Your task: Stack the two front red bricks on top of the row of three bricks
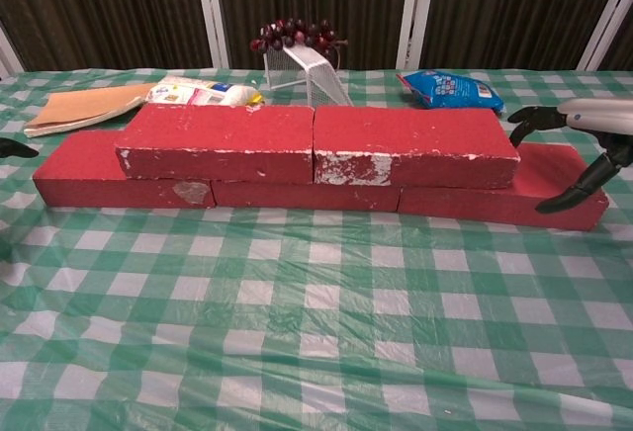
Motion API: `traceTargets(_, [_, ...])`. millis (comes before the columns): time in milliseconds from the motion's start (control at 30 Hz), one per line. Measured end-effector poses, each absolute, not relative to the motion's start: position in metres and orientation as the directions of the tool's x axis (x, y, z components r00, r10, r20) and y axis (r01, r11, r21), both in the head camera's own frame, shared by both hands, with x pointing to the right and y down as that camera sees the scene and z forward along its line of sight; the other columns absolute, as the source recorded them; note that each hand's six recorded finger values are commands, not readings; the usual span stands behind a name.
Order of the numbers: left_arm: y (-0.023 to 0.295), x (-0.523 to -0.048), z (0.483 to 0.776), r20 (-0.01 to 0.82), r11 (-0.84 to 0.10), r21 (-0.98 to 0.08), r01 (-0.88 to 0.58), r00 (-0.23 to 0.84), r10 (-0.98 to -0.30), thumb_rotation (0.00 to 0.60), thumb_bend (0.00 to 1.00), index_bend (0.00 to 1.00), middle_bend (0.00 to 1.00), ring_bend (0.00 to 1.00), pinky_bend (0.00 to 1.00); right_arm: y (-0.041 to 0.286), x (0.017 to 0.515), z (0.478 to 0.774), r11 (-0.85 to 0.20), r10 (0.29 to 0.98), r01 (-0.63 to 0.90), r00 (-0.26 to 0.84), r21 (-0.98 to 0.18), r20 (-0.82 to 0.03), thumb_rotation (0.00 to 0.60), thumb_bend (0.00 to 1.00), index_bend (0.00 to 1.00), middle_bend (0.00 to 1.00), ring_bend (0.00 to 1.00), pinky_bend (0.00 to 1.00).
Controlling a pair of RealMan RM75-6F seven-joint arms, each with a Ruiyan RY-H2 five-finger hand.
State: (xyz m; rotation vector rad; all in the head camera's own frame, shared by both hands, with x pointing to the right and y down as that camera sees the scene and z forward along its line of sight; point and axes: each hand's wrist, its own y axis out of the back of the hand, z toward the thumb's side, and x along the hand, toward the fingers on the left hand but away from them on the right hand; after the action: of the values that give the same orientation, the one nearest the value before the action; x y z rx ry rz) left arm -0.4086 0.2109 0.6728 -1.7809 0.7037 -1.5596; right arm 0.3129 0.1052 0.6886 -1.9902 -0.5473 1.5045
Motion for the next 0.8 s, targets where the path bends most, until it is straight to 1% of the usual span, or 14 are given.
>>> traceTargets(133, [0.211,-0.408,0.670,0.626,-0.630,-0.776,0.025,0.148,-0.766,0.600,0.26,0.00,0.00,0.00,0.03,0.108,0.320,0.681,-0.735,0.650,-0.012,0.272,-0.678,-0.710,0.513,0.21,0.26,0.07,0.00,0.11])
traceTargets(233, [0.210,-0.407,0.668,0.616,-0.620,-0.784,0.024,0.154,-0.773,0.600,0.26,0.00,0.00,0.00,0.03,0.110,0.326,0.671,-0.712,0.677,0.005,0.270,-0.702,-0.685,0.513,0.21,0.15,0.05,0.00,0.11])
traceTargets(267, [0.210,-0.407,0.667,0.611,-0.616,-0.788,0.024,0.156,-0.776,0.600,0.26,0.00,0.00,0.00,0.03,0.112,0.328,0.667,-0.702,0.688,0.011,0.269,-0.713,-0.674,0.513,0.21,0.10,0.03,0.00,0.10])
traceTargets(300, [0.209,-0.407,0.666,0.605,-0.610,-0.792,0.023,0.157,-0.780,0.600,0.26,0.00,0.00,0.00,0.03,0.114,0.331,0.661,-0.685,0.705,0.021,0.268,-0.728,-0.656,0.516,0.21,0.06,0.02,0.00,0.09])
traceTargets(367, [0.208,-0.407,0.663,0.589,-0.593,-0.805,0.022,0.157,-0.793,0.600,0.27,0.00,0.00,0.00,0.03,0.119,0.337,0.652,-0.657,0.733,0.035,0.263,-0.753,-0.627,0.525,0.21,0.01,0.00,0.00,0.05])
traceTargets(433, [0.206,-0.408,0.659,0.569,-0.573,-0.819,0.020,0.156,-0.807,0.600,0.28,0.00,0.00,0.00,0.03,0.126,0.345,0.639,-0.613,0.772,0.051,0.252,-0.789,-0.584,0.528,0.21,0.00,0.00,0.00,0.02])
traceTargets(500, [0.205,-0.409,0.655,0.551,-0.555,-0.832,0.018,0.154,-0.820,0.600,0.28,0.00,0.00,0.00,0.03,0.134,0.354,0.627,-0.567,0.808,0.065,0.235,-0.821,-0.540,0.529,0.21,0.00,0.00,0.00,0.01])
traceTargets(600, [0.205,-0.411,0.650,0.526,-0.529,-0.848,0.019,0.151,-0.837,0.600,0.28,0.00,0.00,0.00,0.03,0.155,0.374,0.605,-0.472,0.872,0.077,0.186,-0.878,-0.452,0.528,0.21,0.00,0.00,0.00,0.00])
traceTargets(700, [0.206,-0.412,0.646,0.511,-0.513,-0.858,0.029,0.145,-0.847,0.600,0.29,0.00,0.00,0.00,0.03,0.183,0.393,0.591,-0.417,0.903,0.043,0.133,-0.908,-0.408,0.528,0.21,0.00,0.00,0.00,0.00])
traceTargets(800, [0.206,-0.413,0.643,0.506,-0.506,-0.862,0.035,0.137,-0.852,0.600,0.29,0.00,0.00,0.00,0.03,0.196,0.396,0.585,-0.395,0.911,0.005,0.129,-0.919,-0.391,0.527,0.21,0.00,0.00,0.00,0.00])
